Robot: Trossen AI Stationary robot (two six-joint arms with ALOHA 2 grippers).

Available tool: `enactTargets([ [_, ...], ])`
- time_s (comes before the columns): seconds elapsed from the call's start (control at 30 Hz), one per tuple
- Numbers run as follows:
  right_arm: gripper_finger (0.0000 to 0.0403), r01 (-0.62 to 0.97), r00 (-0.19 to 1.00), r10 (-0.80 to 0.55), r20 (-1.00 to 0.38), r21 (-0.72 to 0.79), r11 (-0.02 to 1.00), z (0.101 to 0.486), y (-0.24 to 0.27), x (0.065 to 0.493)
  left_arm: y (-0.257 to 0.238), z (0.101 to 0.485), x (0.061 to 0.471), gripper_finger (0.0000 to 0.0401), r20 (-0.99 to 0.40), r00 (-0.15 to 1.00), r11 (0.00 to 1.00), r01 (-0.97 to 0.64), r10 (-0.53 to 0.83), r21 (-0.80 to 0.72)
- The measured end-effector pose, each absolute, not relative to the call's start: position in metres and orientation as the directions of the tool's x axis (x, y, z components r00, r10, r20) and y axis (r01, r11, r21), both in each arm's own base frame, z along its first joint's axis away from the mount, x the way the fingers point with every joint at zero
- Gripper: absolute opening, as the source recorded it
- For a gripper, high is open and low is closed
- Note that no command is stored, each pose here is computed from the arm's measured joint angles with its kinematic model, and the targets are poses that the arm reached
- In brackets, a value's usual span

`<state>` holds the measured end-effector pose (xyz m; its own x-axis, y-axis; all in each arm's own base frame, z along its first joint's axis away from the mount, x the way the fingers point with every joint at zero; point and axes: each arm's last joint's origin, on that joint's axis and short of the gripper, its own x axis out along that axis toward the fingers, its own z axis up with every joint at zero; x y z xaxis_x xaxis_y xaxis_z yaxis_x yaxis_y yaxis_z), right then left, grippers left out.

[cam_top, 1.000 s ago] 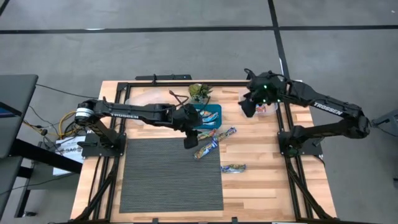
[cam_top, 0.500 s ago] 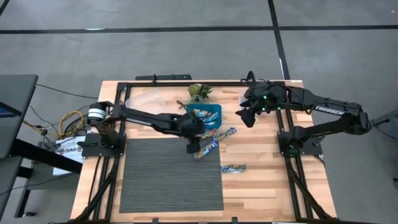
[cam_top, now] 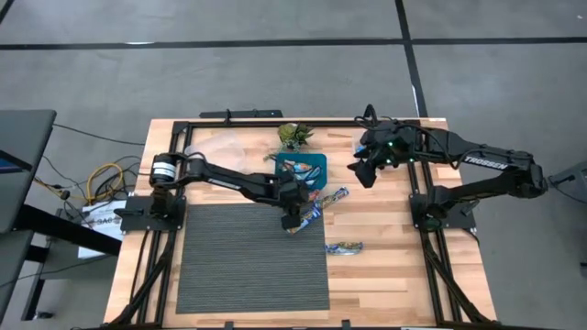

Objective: Pick and place Granola Bars by type
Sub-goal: Put the red granola bar into the right transparent bin

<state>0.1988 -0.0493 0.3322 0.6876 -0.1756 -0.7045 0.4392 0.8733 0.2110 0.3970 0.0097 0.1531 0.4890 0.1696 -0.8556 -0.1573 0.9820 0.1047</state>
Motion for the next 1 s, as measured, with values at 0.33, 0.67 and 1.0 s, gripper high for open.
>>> enactTargets([
  [0.33, 0.0224, 0.438, 0.691, -0.177, -0.700, 0.212, 0.874, 0.333, -0.049, 0.199, 0.012, 0.133, 0.399, 0.0138, -0.869, 0.430, 0.964, -0.201, 0.246, 0.173],
  [0.67, 0.0224, 0.465, 0.695, -0.169, -0.699, 0.257, 0.847, 0.333, -0.049, 0.199, 0.008, 0.171, 0.400, 0.0014, -0.875, 0.435, 0.959, -0.263, 0.214, 0.104],
  [1.0, 0.0224, 0.541, 0.720, -0.176, -0.671, 0.385, 0.747, 0.335, -0.050, 0.202, 0.011, 0.282, 0.378, 0.0007, -0.744, 0.619, 0.894, -0.443, 0.251, -0.067],
])
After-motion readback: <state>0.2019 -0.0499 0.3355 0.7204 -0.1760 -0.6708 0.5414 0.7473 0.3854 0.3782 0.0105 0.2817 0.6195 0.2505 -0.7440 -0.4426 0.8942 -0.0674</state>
